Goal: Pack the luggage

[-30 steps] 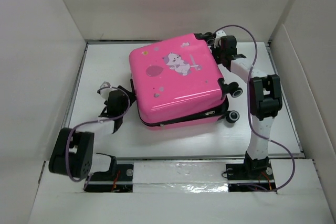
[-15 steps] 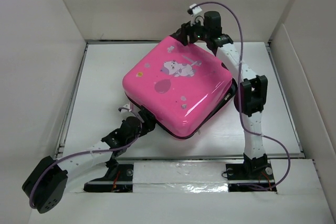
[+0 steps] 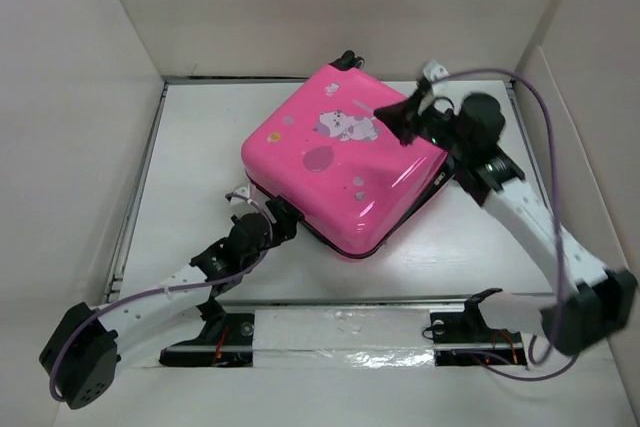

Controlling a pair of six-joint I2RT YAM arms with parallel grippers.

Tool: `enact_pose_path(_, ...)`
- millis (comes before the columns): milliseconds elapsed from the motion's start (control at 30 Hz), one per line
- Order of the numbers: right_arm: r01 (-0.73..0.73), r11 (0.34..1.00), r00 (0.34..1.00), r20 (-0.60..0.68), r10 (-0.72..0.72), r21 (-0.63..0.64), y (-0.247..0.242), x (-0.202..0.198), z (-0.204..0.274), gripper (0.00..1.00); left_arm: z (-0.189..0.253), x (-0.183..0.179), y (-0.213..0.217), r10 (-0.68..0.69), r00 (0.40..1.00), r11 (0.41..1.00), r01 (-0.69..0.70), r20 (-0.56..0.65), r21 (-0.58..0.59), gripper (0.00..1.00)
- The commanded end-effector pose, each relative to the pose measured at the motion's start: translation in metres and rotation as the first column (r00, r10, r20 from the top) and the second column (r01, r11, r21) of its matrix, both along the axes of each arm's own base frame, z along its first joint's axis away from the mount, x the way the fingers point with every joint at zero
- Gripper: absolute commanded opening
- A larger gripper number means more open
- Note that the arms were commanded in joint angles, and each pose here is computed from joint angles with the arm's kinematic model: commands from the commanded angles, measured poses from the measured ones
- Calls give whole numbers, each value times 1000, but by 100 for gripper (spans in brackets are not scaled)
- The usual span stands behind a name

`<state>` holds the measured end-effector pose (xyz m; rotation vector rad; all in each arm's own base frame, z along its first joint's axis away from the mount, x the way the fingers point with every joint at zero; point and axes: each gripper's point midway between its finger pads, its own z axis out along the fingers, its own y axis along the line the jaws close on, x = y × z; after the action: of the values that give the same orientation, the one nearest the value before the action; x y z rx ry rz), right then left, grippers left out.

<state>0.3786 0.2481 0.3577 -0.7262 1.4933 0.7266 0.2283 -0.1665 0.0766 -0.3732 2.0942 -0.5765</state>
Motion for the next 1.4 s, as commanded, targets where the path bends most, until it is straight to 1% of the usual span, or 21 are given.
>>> enact_pose_path(0,57,994,979,189,-75,97,-7,-63,24,0,102,33,-21,57,964,981,-5,262,-195,64)
enact_pose_path(33,68,993,982,170,-83,95,-19,-91,-5,0,109,34,-23,56,959,981,-1,278,-196,64)
enact_pose_path(133,93,991,990,98,-102,97,-38,-136,-60,0,126,40,-22,76,943,980,-12,324,-197,64)
enact_pose_path(267,116,989,993,-9,-115,87,-55,-169,-105,1,142,43,-29,64,934,976,15,353,-217,65)
enact_pose_path(300,118,990,993,-18,-117,83,-57,-173,-110,5,143,42,-30,60,935,975,20,349,-222,65)
enact_pose_path(367,131,989,991,-34,-129,68,-63,-177,-119,9,144,36,-30,48,936,969,40,350,-242,65)
enact_pose_path(400,152,986,988,-32,-150,70,-67,-178,-120,14,143,34,-28,47,938,968,41,344,-246,65)
enact_pose_path(500,199,979,978,-63,-197,33,-75,-175,-134,23,147,24,-16,77,933,958,29,352,-286,64)
enact_pose_path(667,227,974,965,-136,-224,7,-76,-175,-159,24,157,15,-17,65,927,936,72,369,-346,63)
enact_pose_path(800,188,982,969,-163,-186,-1,-72,-183,-170,17,152,13,-28,8,939,941,110,345,-321,61)
enact_pose_path(833,184,983,969,-169,-182,0,-73,-186,-171,17,153,12,-30,-8,938,941,124,347,-315,57)
enact_pose_path(867,177,984,968,-184,-173,5,-72,-190,-173,15,149,7,-35,-50,938,944,156,343,-289,47)
enact_pose_path(933,165,986,966,-203,-159,10,-72,-196,-178,13,147,4,-33,-66,939,948,164,337,-272,34)
enact_pose_path(967,165,986,963,-220,-153,36,-71,-199,-179,13,144,1,-33,-86,940,950,178,331,-258,23)
enact_pose_path(1033,153,987,958,-251,-136,48,-68,-203,-185,19,130,-7,-33,-136,939,953,212,317,-218,17)
enact_pose_path(1067,148,988,952,-276,-133,35,-66,-204,-192,23,120,-11,-33,-159,945,954,222,286,-202,11)
enact_pose_path(1100,142,990,948,-292,-129,24,-65,-204,-197,32,113,-13,-33,-168,948,954,225,270,-198,8)
enact_pose_path(1133,111,994,947,-306,-101,17,-59,-208,-201,33,99,-16,-32,-180,953,957,227,241,-182,6)
enact_pose_path(1200,76,996,934,-347,-84,-36,-53,-210,-215,33,84,-21,-33,-200,958,955,238,207,-176,2)
enact_pose_path(1267,68,996,928,-363,-87,-65,-50,-208,-219,29,63,-27,-39,-256,951,945,284,173,-162,1)
enact_pose_path(1367,87,990,918,-377,-121,-107,-49,-202,-226,29,50,-32,-57,-341,927,918,363,153,-156,2)
